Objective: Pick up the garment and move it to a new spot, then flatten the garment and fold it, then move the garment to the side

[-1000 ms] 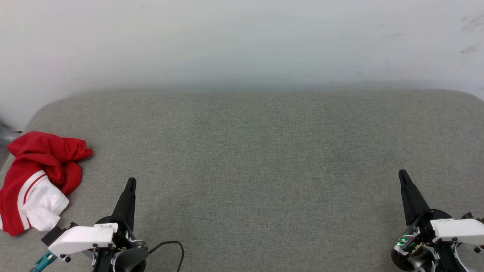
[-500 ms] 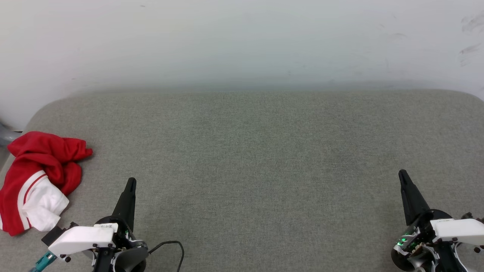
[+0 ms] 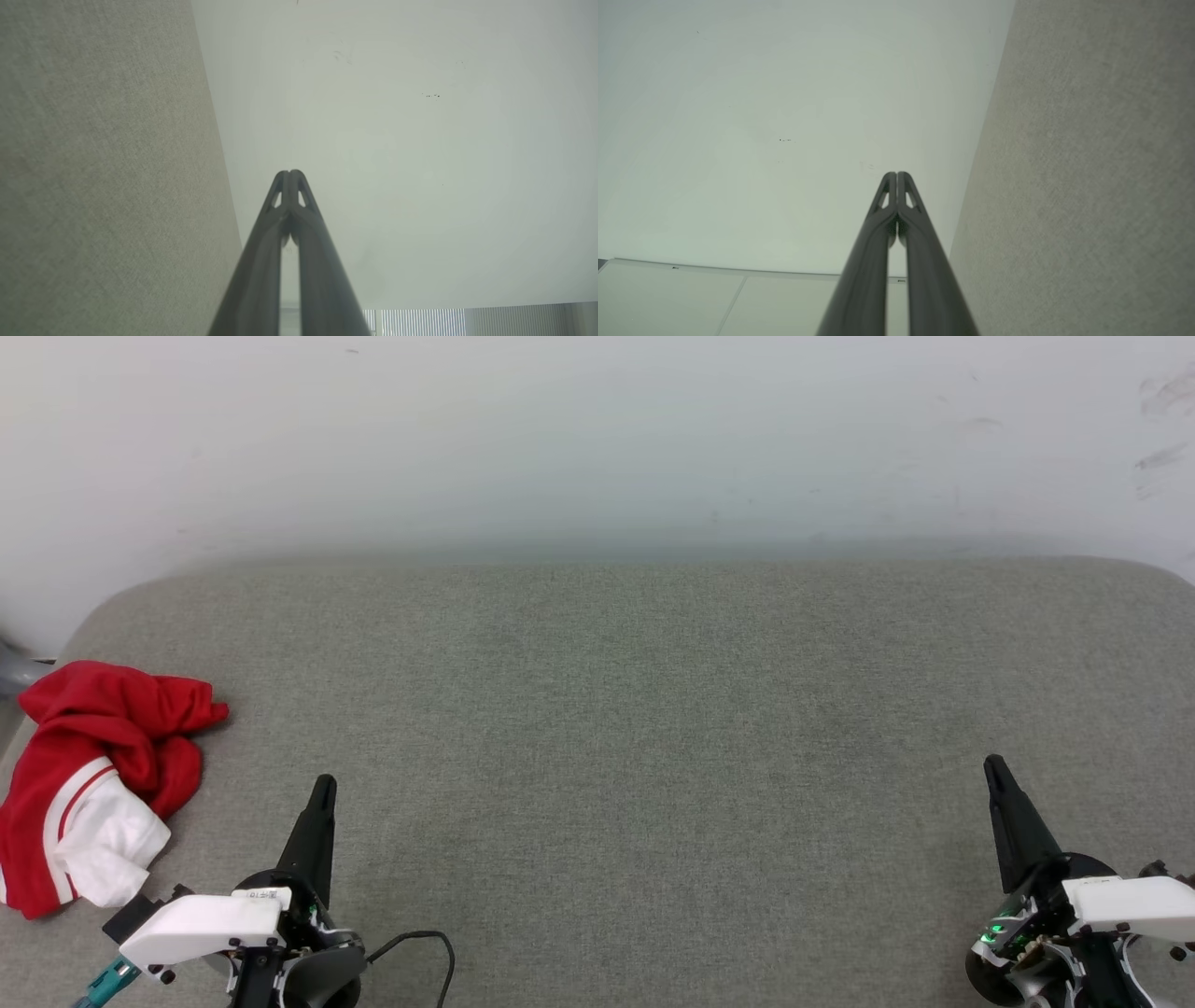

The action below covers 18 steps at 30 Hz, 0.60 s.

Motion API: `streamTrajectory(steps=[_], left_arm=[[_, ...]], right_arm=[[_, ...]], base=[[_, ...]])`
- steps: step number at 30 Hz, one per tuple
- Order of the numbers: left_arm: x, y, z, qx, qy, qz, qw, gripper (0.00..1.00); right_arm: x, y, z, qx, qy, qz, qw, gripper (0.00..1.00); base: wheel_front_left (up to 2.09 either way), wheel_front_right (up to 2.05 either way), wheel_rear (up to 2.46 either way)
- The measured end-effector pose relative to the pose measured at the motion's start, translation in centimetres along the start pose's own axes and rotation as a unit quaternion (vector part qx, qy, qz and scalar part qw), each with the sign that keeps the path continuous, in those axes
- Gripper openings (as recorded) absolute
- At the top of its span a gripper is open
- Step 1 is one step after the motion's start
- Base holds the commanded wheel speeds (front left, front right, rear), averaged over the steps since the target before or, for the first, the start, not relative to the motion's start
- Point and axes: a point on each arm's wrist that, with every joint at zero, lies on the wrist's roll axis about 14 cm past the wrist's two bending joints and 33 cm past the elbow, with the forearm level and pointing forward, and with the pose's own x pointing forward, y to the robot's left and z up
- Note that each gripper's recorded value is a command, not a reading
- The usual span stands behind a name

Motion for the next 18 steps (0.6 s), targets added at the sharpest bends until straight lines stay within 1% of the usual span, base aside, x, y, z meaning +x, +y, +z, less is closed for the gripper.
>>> streamTrajectory(steps=[18], left_arm=[[0.00,0.00,0.00,0.000,0.000,0.000,1.000,0.00]], right_arm=[[0.00,0.00,0.00,0.000,0.000,0.000,1.000,0.00]], base=[[0.00,0.00,0.00]])
